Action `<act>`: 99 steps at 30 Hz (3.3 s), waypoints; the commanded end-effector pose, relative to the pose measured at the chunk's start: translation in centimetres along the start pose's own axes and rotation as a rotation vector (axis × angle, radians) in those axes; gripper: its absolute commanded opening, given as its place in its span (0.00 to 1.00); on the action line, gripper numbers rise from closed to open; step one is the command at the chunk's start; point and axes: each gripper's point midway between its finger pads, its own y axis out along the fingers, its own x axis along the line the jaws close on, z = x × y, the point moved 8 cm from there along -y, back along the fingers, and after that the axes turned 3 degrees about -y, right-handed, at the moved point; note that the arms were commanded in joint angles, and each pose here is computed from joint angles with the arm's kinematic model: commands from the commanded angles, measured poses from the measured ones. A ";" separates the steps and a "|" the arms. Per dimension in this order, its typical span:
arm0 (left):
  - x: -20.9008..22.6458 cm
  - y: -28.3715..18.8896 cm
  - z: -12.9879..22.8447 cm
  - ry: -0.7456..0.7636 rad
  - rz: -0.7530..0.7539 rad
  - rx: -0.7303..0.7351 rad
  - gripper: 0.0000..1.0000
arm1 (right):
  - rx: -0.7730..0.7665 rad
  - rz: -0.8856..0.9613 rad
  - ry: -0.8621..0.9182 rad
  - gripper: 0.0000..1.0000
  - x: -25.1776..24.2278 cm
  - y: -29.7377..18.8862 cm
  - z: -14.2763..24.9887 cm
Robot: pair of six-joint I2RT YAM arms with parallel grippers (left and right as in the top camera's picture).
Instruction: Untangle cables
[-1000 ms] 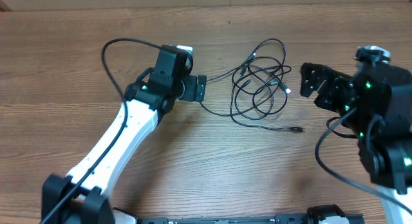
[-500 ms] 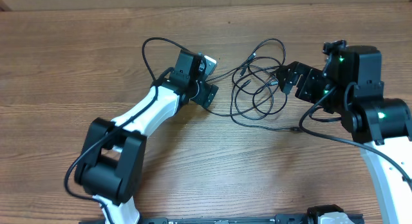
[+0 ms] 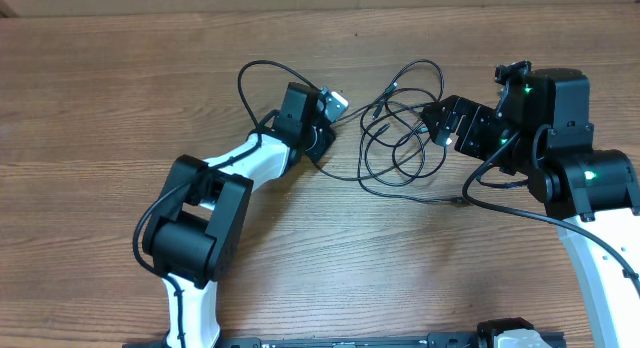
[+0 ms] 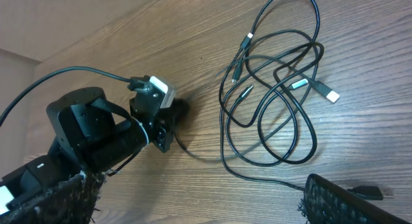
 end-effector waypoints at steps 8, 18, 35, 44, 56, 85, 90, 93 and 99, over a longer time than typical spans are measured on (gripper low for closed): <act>2.2 -7.3 -4.2 -0.060 -0.205 -0.025 0.04 | 0.084 0.005 -0.002 1.00 0.4 2.0 0.3; -0.9 -25.6 -9.5 -0.064 0.024 -0.389 0.04 | 0.205 0.048 0.051 1.00 -0.4 6.6 0.8; -3.6 -39.0 -12.4 0.017 0.215 -0.864 0.04 | 0.159 -0.070 0.037 1.00 6.4 15.7 1.9; 0.3 -46.1 -13.2 -0.063 -0.055 -0.993 0.04 | 0.278 0.008 0.045 1.00 4.7 22.5 4.8; 8.7 -52.1 -10.2 -0.261 -0.433 -1.022 0.04 | 0.287 0.445 -0.007 1.00 -1.3 21.5 5.9; 19.1 -41.0 -6.8 -0.979 -0.321 -0.780 0.04 | 0.410 -0.337 -0.656 1.00 8.4 21.9 8.4; 18.8 -42.3 -7.4 -0.972 -0.317 -0.825 0.04 | 0.357 -0.446 -0.792 1.00 11.7 21.9 9.9; 18.5 -43.8 -8.1 -0.954 -0.319 -0.858 0.04 | 0.326 -0.517 -0.859 1.00 13.5 21.7 10.7; 17.6 -46.5 -9.2 -0.933 -0.317 -0.891 0.04 | 0.223 -0.522 -1.025 0.96 15.7 22.0 11.7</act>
